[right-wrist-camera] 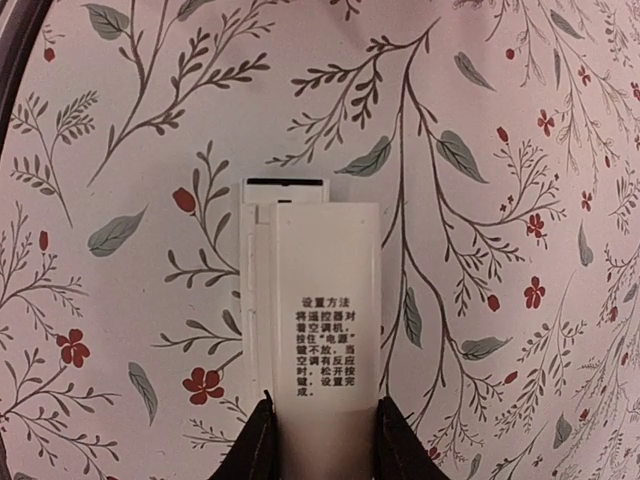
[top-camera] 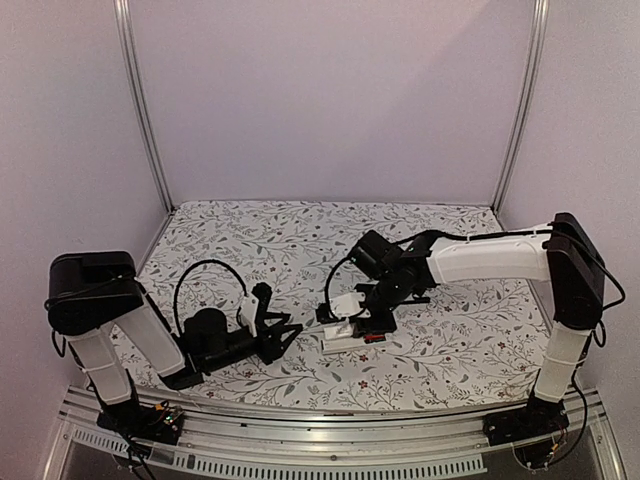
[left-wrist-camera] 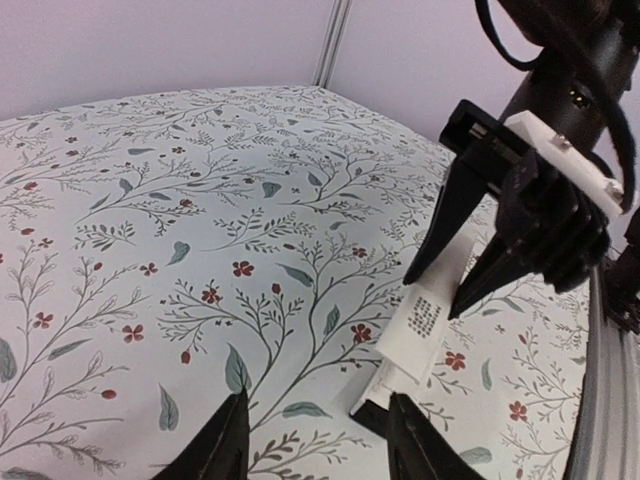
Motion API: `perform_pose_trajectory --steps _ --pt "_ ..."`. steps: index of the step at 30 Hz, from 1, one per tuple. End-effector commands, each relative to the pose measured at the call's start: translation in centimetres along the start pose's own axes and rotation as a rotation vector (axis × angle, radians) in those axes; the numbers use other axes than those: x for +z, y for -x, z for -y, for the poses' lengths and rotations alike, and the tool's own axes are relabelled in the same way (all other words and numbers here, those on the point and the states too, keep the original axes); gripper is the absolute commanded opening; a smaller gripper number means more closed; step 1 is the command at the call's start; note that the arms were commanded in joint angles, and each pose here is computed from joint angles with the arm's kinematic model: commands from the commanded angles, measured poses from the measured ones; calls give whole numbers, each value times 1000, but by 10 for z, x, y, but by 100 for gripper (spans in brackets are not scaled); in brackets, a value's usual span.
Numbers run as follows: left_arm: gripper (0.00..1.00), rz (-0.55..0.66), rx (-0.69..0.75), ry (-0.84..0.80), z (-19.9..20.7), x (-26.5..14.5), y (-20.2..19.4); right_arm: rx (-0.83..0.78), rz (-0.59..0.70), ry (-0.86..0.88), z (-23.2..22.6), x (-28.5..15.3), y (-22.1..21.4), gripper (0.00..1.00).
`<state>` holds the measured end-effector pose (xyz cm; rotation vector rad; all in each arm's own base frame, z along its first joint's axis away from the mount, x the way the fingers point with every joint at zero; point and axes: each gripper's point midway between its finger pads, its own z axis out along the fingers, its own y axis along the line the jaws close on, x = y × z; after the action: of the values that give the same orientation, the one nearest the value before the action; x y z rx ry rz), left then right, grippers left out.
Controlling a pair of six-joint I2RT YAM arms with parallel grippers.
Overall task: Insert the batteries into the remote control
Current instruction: Load the battery cover onto the remote control without the battery cover.
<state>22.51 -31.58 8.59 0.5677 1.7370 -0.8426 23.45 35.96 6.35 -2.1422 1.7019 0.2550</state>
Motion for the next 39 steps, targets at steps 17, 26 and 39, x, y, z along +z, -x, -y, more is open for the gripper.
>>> perform_pose_trajectory --steps 17,26,39 --pt "46 117 -15 -10 5 3 22 -25 -39 97 -15 22 1 27" --pt "46 112 -12 -6 4 3 21 -18 -34 106 -16 23 2 28" --pt "46 105 -14 -5 4 3 19 21 -35 122 -17 27 3 31"
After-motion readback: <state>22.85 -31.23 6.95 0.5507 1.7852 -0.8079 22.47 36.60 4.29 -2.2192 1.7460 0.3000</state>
